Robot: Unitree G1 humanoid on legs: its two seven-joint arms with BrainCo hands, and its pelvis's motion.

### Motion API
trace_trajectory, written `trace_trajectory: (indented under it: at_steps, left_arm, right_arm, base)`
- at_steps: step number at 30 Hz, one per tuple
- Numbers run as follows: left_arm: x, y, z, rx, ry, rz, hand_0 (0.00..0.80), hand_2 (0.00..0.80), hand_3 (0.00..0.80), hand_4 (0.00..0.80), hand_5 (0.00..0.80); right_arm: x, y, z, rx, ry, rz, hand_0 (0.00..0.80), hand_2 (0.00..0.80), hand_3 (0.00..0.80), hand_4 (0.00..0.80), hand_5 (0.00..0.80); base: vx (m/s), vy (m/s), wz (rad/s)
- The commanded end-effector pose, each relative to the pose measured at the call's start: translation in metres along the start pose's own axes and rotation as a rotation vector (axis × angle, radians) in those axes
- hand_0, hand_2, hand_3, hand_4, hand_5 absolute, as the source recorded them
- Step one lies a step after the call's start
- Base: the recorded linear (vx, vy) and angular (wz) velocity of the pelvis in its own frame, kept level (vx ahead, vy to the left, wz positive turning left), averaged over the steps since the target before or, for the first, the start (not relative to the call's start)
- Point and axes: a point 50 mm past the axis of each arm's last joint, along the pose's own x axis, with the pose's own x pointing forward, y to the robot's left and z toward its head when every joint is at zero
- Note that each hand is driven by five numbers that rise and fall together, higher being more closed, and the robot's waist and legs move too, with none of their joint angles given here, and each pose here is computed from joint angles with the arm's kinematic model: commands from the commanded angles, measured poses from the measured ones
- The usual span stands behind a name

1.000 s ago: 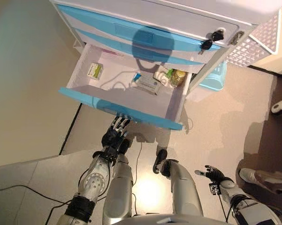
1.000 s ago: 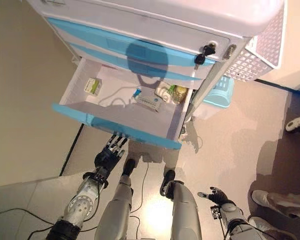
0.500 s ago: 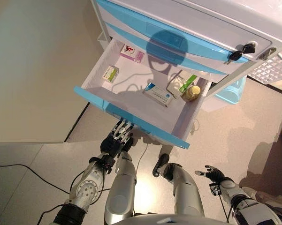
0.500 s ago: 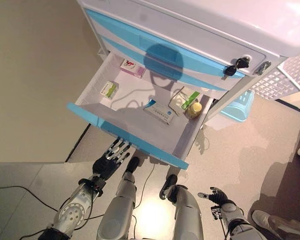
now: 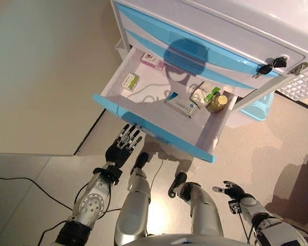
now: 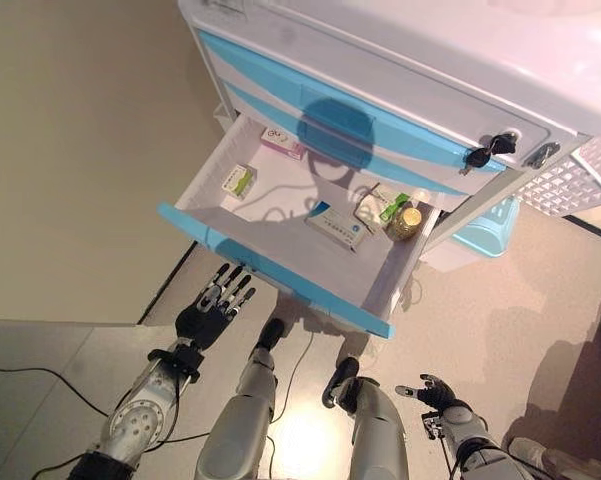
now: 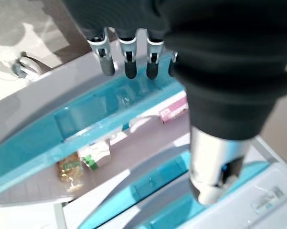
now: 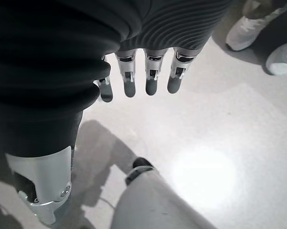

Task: Open the drawer and pick up the medicine

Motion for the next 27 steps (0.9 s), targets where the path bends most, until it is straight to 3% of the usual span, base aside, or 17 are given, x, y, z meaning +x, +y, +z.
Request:
trace_trajectory:
  at_steps: [1, 6, 12, 18, 20, 22, 24, 27]
  left_arm:
    - [-0.002, -0.017, 0.019, -0.023, -0.108, -0.101, 0.000, 0.000, 0.000, 0.000, 0.000]
    - [-0.014, 0.019, 0.015, 0.048, -0.083, 0.061, 0.000, 0.000, 0.000, 0.000, 0.000]
    - [-0.055, 0.106, 0.006, 0.178, -0.028, 0.521, 0.000, 0.000, 0.000, 0.000, 0.000]
    - [-0.081, 0.144, -0.003, 0.300, 0.039, 0.801, 0.000, 0.000, 0.000, 0.000, 0.000]
    - [-0.108, 0.166, -0.020, 0.333, 0.159, 0.990, 0.000, 0.000, 0.000, 0.000, 0.000]
    - [-0.116, 0.170, -0.026, 0.354, 0.212, 1.029, 0.000, 0.000, 0.000, 0.000, 0.000]
    - [-0.148, 0.182, -0.047, 0.416, 0.409, 1.137, 0.000, 0.000, 0.000, 0.000, 0.000]
    - [-0.165, 0.186, -0.053, 0.443, 0.493, 1.182, 0.000, 0.000, 0.000, 0.000, 0.000]
  right_arm:
    - [-0.004, -0.012, -0.019, -0.055, 0.054, -0.029, 0.000, 0.000, 0.000, 0.000, 0.000]
    - [-0.006, -0.016, -0.026, -0.042, 0.077, -0.043, 0.000, 0.000, 0.000, 0.000, 0.000]
    - [-0.009, -0.026, -0.034, 0.021, 0.088, -0.073, 0.000, 0.000, 0.000, 0.000, 0.000]
    - [-0.010, -0.029, -0.037, 0.055, 0.097, -0.100, 0.000, 0.000, 0.000, 0.000, 0.000]
    - [-0.012, -0.028, -0.046, 0.067, 0.125, -0.106, 0.000, 0.000, 0.000, 0.000, 0.000]
    - [-0.013, -0.027, -0.050, 0.066, 0.138, -0.109, 0.000, 0.000, 0.000, 0.000, 0.000]
    - [-0.015, -0.028, -0.055, 0.065, 0.143, -0.118, 0.000, 0.000, 0.000, 0.000, 0.000]
    - [-0.014, -0.026, -0.052, 0.068, 0.119, -0.114, 0.000, 0.000, 0.000, 0.000, 0.000]
  base:
    - [0.103, -0.062, 0.06]
    - [0.017, 0.026, 0.07]
    - [0.075, 0.045, -0.06]
    - [0.150, 0.088, -0.32]
    - [0.192, 0.081, -0.43]
    - [0.115, 0.040, -0.42]
    - [0.170, 0.079, -0.25]
    - [0.119, 0.054, -0.39]
